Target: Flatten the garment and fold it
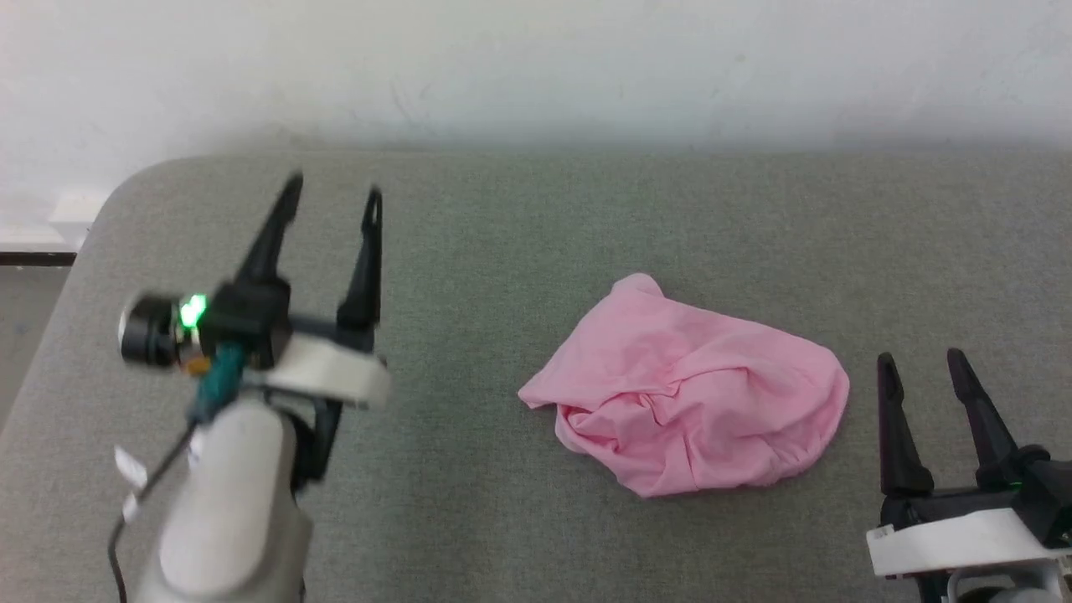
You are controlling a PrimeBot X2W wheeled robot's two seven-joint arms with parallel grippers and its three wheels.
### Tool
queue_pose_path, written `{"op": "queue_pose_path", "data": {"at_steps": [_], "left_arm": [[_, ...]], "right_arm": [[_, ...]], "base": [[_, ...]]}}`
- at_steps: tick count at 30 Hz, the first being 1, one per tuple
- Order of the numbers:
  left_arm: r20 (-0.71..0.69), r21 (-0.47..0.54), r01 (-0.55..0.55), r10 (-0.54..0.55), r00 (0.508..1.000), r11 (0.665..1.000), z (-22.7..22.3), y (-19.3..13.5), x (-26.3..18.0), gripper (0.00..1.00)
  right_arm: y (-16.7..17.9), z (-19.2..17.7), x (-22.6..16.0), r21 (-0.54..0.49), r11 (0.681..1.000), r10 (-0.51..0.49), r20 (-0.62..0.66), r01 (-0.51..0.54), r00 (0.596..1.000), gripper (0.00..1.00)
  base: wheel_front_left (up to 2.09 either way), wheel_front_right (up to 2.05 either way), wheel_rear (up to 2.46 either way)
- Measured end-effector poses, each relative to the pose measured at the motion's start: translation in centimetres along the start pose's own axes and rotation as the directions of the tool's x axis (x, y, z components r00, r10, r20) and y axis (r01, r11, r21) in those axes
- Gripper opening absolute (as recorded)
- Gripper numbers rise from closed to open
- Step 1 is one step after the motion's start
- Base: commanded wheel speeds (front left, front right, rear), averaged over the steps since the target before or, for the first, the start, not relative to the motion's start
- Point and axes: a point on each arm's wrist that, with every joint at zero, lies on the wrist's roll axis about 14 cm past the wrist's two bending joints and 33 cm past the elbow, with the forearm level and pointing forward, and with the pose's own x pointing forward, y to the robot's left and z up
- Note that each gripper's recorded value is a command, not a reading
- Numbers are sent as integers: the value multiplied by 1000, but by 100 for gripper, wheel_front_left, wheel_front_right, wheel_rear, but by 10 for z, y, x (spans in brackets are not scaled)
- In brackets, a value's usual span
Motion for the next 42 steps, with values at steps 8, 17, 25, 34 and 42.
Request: {"op": "queue_pose_path", "data": {"at_steps": [8,17,25,34,42], "left_arm": [[-179,23,234,-227,957,972,-25,-40,66,100],[-593,-192,524,-523,612,830,-97,-127,40,100],[-785,-277,680,-568,248,679,-147,-152,-17,100],[-859,-337,723,-511,25,603,-192,-158,-56,100],[-854,-315,761,-520,34,567,-196,-164,-58,35]], "right_arm": [[-9,-5,-2,-5,1000,-28,-16,28,999,100],[-26,-6,-2,-13,997,-80,-21,80,997,100],[-38,-12,-1,-17,993,-116,-37,115,993,100],[-47,-20,4,-22,990,-142,-55,141,988,100],[-53,-24,4,-30,987,-159,-68,157,985,100]], "base": [[0,0,0],[0,0,0],[0,0,0],[0,0,0],[0,0,0]]}}
